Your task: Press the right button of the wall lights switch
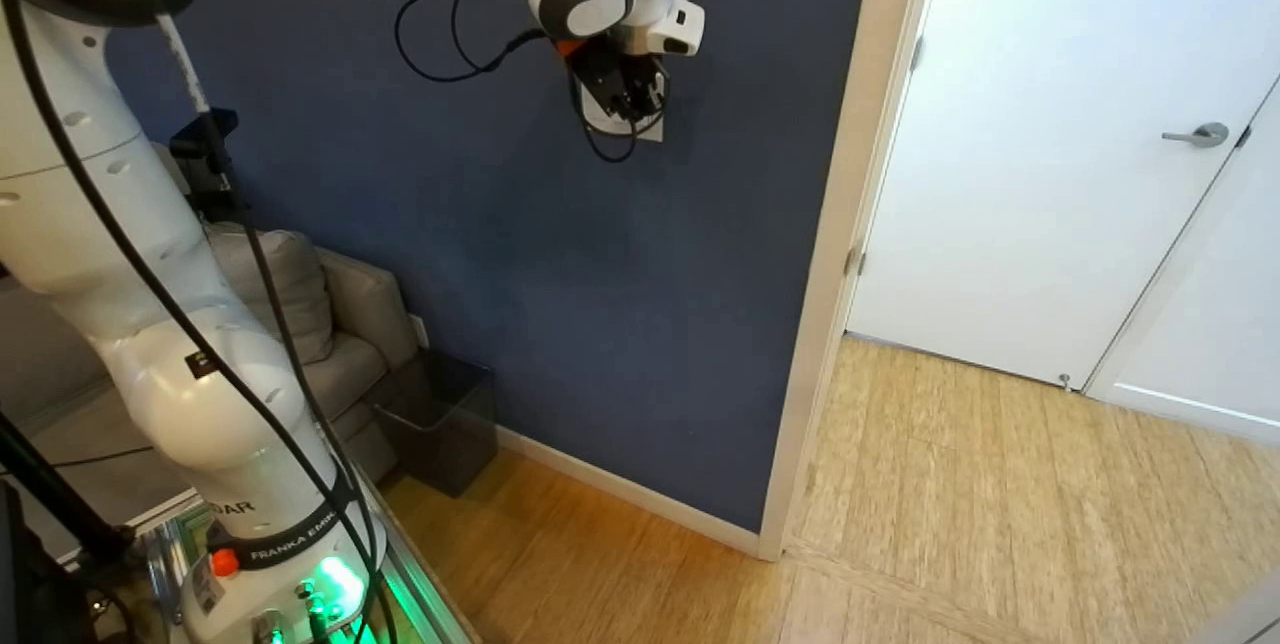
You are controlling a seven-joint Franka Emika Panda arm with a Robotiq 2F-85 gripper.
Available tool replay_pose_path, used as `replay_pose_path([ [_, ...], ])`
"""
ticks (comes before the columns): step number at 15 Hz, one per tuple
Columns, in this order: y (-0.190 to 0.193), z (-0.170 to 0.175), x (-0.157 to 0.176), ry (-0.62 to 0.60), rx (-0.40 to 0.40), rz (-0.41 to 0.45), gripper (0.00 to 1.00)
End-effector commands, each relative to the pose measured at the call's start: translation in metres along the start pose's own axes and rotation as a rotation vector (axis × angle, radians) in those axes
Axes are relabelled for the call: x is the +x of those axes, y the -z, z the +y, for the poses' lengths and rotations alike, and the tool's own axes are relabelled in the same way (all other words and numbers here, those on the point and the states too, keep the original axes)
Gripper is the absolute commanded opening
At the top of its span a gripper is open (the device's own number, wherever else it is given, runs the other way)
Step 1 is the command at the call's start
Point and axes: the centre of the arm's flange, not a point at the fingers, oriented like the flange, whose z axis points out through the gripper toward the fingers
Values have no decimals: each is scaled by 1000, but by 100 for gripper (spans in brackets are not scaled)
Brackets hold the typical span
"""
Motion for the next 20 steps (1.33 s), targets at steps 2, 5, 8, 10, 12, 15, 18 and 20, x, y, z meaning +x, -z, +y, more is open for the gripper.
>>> replay_pose_path([
  [2,-13,6,26,-126,72,6,0],
  [5,-19,11,31,-220,130,-5,0],
  [8,-20,14,22,-184,97,1,1],
  [10,-21,14,22,-192,99,1,1],
  [12,-21,14,23,-194,100,1,0],
  [15,-24,9,22,-221,115,-16,0],
  [18,-26,9,23,-250,118,-18,0],
  [20,-25,11,24,-277,122,-12,0],
])
